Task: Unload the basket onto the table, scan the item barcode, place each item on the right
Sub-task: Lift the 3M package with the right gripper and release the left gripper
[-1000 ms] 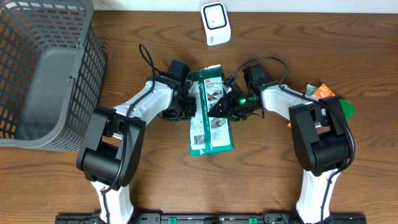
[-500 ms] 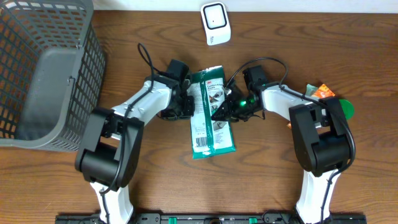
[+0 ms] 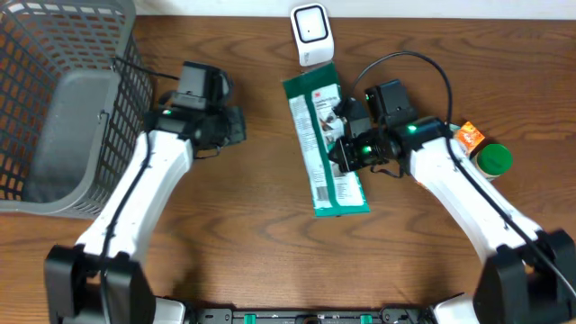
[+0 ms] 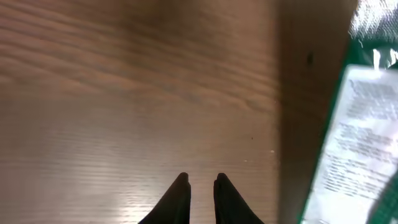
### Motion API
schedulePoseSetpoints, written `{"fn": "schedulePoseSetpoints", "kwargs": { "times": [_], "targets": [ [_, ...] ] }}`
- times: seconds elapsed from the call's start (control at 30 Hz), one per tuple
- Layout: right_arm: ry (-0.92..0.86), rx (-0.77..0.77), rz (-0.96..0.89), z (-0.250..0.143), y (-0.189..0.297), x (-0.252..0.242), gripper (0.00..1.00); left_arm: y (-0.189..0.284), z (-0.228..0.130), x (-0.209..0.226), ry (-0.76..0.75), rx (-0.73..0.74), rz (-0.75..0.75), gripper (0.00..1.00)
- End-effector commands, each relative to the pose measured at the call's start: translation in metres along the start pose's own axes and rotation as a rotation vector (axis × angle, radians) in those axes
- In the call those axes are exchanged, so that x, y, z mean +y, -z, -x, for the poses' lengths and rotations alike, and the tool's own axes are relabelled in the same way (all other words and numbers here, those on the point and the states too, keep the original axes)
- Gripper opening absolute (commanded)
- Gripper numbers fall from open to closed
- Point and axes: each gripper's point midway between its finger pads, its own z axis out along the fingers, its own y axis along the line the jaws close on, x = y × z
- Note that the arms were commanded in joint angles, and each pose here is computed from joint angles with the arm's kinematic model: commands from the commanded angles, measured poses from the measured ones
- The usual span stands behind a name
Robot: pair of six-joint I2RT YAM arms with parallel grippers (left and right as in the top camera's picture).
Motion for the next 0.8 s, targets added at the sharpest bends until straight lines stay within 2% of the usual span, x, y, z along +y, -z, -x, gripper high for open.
{"fn": "schedulePoseSetpoints", "kwargs": {
  "times": [0.0, 0.17, 0.33, 0.43, 0.6, 0.7, 0.77],
  "targets": [
    [0.100, -0.067, -0.056, 0.008, 0.025, 0.003, 0.01, 0.021, 0.016, 0.022, 0.058, -0.066, 0.036, 0.17],
    [0.185, -0.192, -0.103, 0.021, 0.068, 0.015, 0.01, 0.030, 0.013, 0.064, 0.157, -0.040, 0.114, 0.17],
    [0.200, -0.318, -0.222, 0.040, 0.117, 0.017, 0.01, 0.033, 0.006, 0.078, 0.192, -0.010, 0.140, 0.17],
    [0.251, -0.364, -0.235, 0.053, 0.140, 0.027, 0.01, 0.033, 0.005, 0.078, 0.186, -0.003, 0.142, 0.28],
    [0.370, -0.380, -0.256, 0.061, 0.162, 0.038, 0.01, 0.035, 0.008, 0.088, 0.151, -0.020, 0.196, 0.34],
    [0.443, -0.407, -0.270, 0.069, 0.175, 0.045, 0.01, 0.038, 0.012, 0.101, 0.155, -0.047, 0.265, 0.45],
    [0.471, -0.445, -0.277, 0.078, 0.186, 0.051, 0.01, 0.040, 0.013, 0.107, 0.166, -0.056, 0.288, 0.46]
  ]
}}
